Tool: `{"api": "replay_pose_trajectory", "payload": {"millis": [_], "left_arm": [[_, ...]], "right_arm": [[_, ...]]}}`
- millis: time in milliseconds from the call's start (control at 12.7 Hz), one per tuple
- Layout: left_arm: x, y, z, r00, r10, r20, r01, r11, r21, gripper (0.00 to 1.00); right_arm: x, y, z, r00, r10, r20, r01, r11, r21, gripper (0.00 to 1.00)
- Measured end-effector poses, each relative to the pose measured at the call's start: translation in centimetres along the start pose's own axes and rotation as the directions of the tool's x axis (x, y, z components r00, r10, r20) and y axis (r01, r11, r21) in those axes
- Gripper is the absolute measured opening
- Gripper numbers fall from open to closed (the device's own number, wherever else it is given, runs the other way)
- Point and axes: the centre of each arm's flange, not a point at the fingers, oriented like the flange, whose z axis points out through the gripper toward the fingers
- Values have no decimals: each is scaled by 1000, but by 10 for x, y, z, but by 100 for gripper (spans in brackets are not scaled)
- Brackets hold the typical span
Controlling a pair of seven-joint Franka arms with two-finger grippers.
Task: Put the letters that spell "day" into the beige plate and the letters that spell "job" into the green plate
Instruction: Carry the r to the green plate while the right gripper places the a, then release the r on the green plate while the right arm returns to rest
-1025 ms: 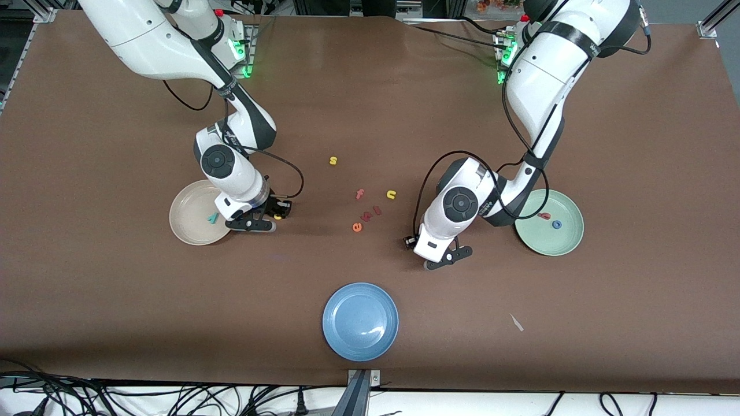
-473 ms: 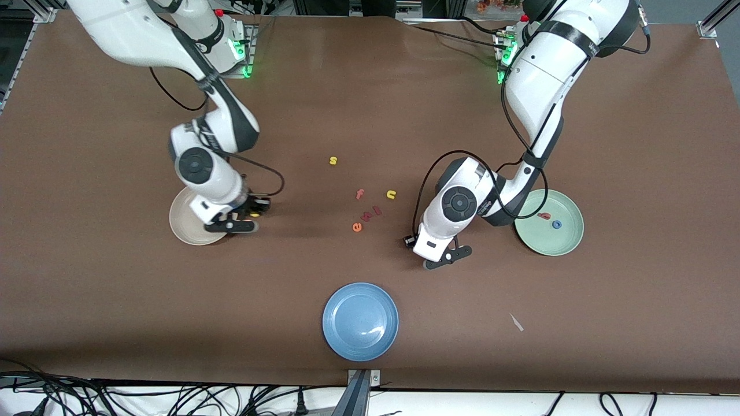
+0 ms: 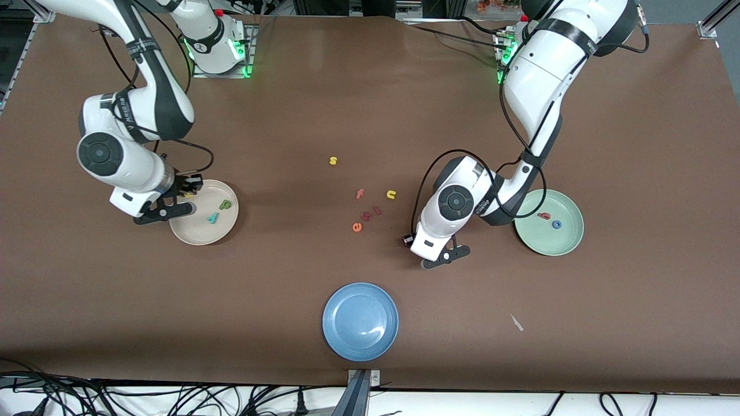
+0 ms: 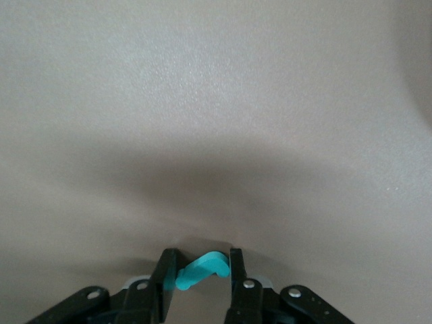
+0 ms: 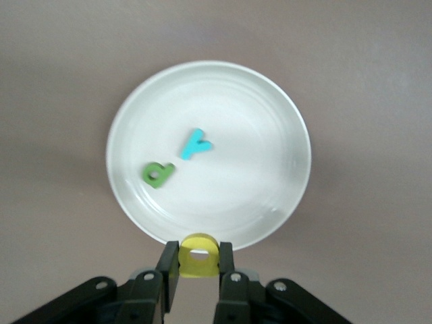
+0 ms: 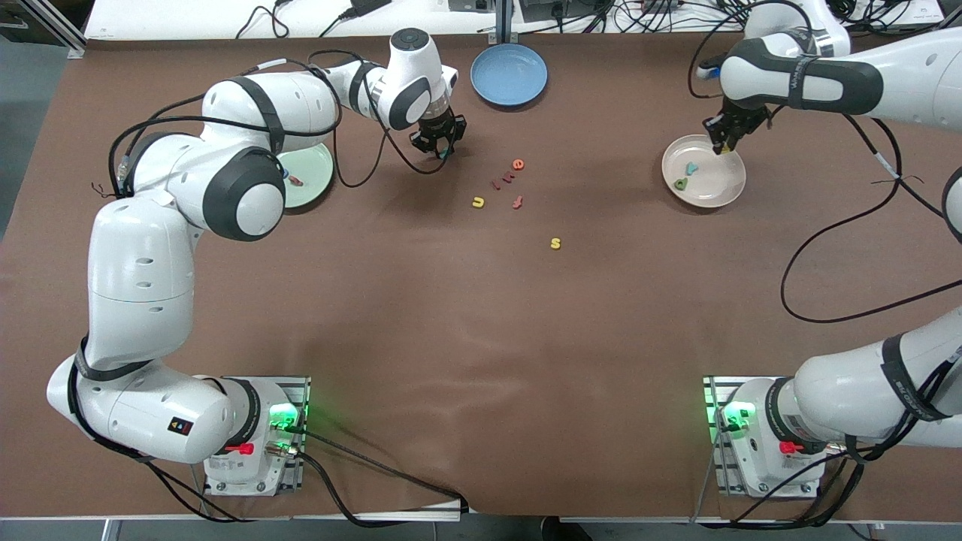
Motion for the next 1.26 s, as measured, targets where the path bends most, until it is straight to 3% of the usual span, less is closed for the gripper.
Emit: {"api": "replay_pose_trajectory", "payload": {"millis": [79, 158, 394, 631, 947, 1262], "left_arm": [[0, 0, 0, 1000, 1, -1, -1, 1000, 1, 33], [0, 0, 0, 1000, 1, -1, -1, 1000, 1, 33], [1, -1, -1, 1000, -1, 2, 1, 1000, 10, 33], [21, -20, -28, 999, 19, 38, -22, 997, 78, 33], [62, -92, -99, 975, 139, 174, -171, 968, 185, 33], [109, -205, -101, 917, 257, 303, -315, 936, 158, 33]], "right_arm": [[-3, 6, 7, 1000, 1, 12, -1, 1000, 5, 28], [-4, 7, 11, 1000, 2, 19, -2, 1000, 8, 36], [-3, 7, 14, 1000, 0, 23, -1, 1000, 11, 68], [-3, 10, 14, 1000, 6, 22, -6, 1000, 12, 100], [2, 18, 1, 999, 40, -6, -40, 998, 38, 100], [10, 36, -35, 997, 76, -28, -74, 996, 45, 100]]}}
